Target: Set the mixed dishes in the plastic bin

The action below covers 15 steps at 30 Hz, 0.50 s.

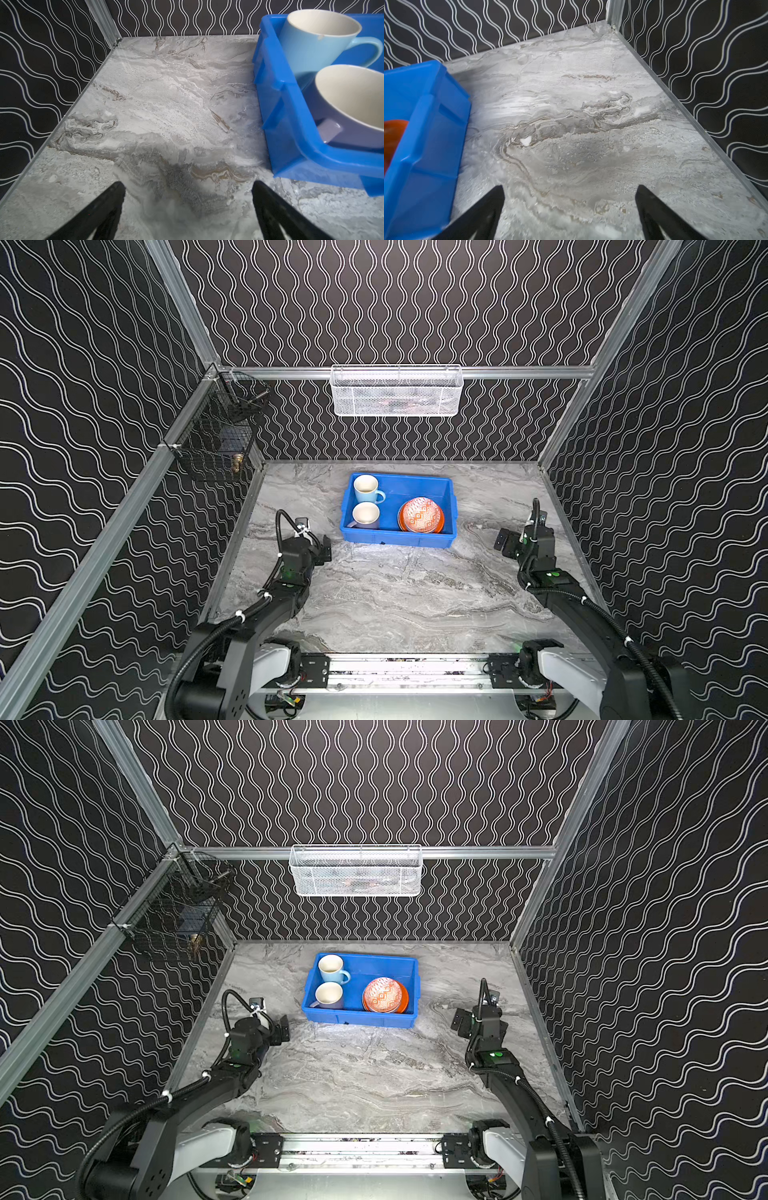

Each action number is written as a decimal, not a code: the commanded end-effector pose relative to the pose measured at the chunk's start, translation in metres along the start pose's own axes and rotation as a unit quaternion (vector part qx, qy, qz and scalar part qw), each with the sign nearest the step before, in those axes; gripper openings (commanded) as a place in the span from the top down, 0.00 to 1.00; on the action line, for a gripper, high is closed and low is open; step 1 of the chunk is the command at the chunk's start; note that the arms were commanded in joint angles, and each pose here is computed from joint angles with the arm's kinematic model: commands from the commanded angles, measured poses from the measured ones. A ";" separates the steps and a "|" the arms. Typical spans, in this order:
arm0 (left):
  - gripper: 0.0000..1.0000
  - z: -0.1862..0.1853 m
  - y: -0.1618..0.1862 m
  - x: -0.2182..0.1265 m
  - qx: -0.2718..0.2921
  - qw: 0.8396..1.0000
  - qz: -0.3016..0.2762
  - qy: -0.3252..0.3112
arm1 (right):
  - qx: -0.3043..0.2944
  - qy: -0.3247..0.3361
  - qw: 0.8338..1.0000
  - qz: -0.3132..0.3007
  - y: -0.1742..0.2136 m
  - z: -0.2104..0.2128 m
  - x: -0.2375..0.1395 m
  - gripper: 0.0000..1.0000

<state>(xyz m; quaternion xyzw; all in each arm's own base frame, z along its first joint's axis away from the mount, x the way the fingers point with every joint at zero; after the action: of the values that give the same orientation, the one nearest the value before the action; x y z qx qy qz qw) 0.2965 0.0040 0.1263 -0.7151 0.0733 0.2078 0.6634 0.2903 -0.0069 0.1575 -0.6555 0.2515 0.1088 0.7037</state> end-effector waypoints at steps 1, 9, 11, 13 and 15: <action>0.01 -0.002 -0.021 0.000 -0.011 0.997 -0.076 0.011 | 0.010 -0.024 0.996 -0.083 -0.019 0.004 0.004 0.01; 0.02 0.000 -0.008 0.017 -0.009 0.997 -0.079 -0.007 | 0.010 -0.024 0.993 -0.112 -0.002 0.001 0.027 0.01; 0.02 -0.002 -0.012 0.023 -0.008 0.996 -0.093 0.003 | 0.004 -0.027 0.993 -0.118 0.000 0.003 0.033 0.01; 0.02 -0.002 -0.011 0.030 -0.023 0.995 -0.096 0.017 | -0.003 -0.023 0.991 -0.129 -0.002 0.003 0.039 0.01; 0.02 -0.002 -0.002 0.036 -0.023 0.995 -0.097 0.024 | -0.025 -0.027 0.992 -0.118 -0.004 0.005 0.046 0.01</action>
<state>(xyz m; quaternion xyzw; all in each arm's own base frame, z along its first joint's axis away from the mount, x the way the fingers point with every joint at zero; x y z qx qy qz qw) 0.3206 0.0110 0.0984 -0.7259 0.0422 0.1843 0.6613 0.3156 -0.0116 0.1120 -0.6725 0.2053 0.0843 0.7060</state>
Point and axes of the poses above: each gripper's point midway between its finger pads, its own x axis out along the fingers, its own z axis along the line the jaws close on, y = z × x, the point moved 5 cm from there along -x, back along the fingers, and after that the axes turned 6 degrees about -x, right-handed, at the moved point
